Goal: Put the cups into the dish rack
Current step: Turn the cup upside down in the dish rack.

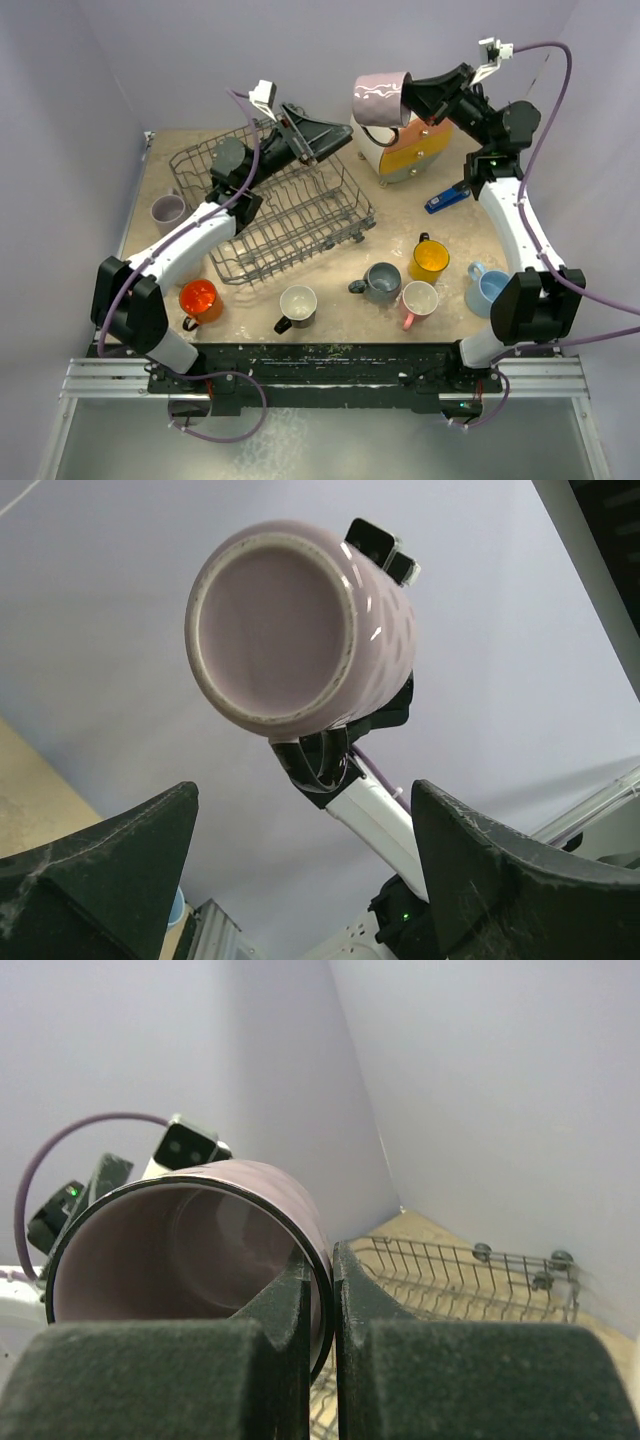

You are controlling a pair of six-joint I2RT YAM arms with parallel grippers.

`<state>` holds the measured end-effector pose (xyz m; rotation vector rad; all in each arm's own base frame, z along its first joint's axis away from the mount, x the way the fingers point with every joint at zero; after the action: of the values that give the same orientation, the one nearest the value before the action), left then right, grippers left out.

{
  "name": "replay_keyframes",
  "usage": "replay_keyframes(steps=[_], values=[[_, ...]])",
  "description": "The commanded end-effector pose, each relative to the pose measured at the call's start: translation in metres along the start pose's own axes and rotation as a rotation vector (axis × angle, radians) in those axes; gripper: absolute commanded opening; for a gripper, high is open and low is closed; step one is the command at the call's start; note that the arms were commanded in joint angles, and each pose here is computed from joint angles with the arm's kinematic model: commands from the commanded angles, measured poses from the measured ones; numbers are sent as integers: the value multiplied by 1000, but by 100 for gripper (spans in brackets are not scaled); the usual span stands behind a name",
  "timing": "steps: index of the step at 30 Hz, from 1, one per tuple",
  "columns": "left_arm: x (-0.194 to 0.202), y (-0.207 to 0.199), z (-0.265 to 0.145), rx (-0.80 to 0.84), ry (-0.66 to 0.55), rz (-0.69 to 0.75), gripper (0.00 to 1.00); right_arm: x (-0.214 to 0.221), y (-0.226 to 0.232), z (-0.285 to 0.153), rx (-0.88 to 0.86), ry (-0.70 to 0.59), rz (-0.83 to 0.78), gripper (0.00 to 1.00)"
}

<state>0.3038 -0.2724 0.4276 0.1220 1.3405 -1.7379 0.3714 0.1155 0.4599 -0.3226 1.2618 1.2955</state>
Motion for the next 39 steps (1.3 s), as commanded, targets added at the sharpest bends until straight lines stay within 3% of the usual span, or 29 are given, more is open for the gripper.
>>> replay_keyframes(steps=[1,10,20,26,31,33,38,39], values=[[-4,-21,16,91,-63,33,87,-38,44,14,-116,-145,-79,0],[1,-35,49,231,-32,56,74,-34,50,31,-161,-170,-83,0],[1,-30,66,270,-48,-19,50,-27,49,35,-175,-161,-153,0],[1,-30,70,303,-31,-30,49,-24,41,36,-160,-159,-160,0],[2,-28,73,315,-18,-60,42,-24,36,38,-158,-162,-175,0],[2,-27,74,322,-14,-65,34,-24,34,39,-160,-160,-185,0],[-1,-20,76,336,-18,-83,0,-21,32,40,-176,-150,-215,0],[-3,-19,76,338,-22,-80,0,-20,32,39,-184,-147,-223,0]])
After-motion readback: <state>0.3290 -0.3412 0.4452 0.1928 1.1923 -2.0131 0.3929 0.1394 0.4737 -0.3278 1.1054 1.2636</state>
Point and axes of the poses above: each gripper's point midway between its finger pads, its own z axis out along the fingers, its own y axis along the line the jaws close on, x = y × z, the point moved 7 cm from there along -z, back along the fingers, and after that the axes turned 8 degrees about z, right-handed, at the moved point
